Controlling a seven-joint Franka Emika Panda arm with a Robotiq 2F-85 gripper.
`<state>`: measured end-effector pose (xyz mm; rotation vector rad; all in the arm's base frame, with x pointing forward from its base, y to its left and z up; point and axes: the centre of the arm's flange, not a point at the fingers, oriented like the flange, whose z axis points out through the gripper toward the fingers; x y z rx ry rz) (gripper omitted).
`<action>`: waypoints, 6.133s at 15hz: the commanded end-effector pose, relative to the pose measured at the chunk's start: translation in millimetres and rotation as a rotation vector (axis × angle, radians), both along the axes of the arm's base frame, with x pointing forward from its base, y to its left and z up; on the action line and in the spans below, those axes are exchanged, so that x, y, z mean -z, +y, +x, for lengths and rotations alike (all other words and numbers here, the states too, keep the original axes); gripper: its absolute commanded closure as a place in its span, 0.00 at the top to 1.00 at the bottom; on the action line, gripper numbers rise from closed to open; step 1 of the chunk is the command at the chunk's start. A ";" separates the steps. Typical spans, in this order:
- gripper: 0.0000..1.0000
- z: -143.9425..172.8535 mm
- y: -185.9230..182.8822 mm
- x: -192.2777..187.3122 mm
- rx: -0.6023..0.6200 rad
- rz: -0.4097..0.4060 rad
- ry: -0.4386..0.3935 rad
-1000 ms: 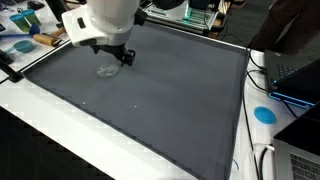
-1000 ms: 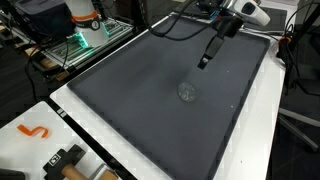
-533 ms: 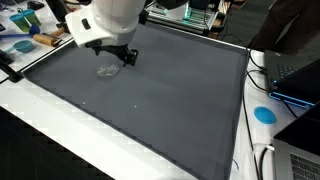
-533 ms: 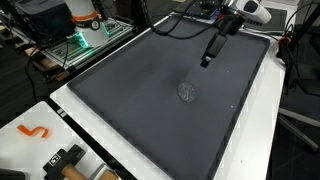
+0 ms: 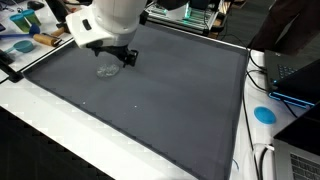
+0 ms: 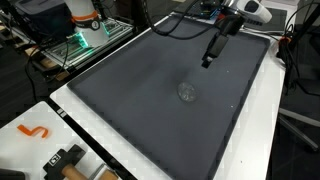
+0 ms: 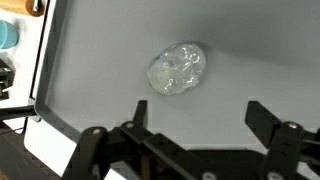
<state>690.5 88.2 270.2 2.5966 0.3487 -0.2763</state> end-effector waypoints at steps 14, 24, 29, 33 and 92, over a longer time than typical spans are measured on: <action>1.00 7.7 -36.0 -37.3 0.117 0.099 -0.104; 1.00 9.7 -96.7 -67.5 0.434 0.289 -0.217; 1.00 2.3 -135.5 -76.3 0.630 0.359 -0.267; 1.00 -4.9 -156.3 -79.2 0.752 0.390 -0.293; 0.62 -38.6 -138.9 68.2 -0.608 0.516 0.112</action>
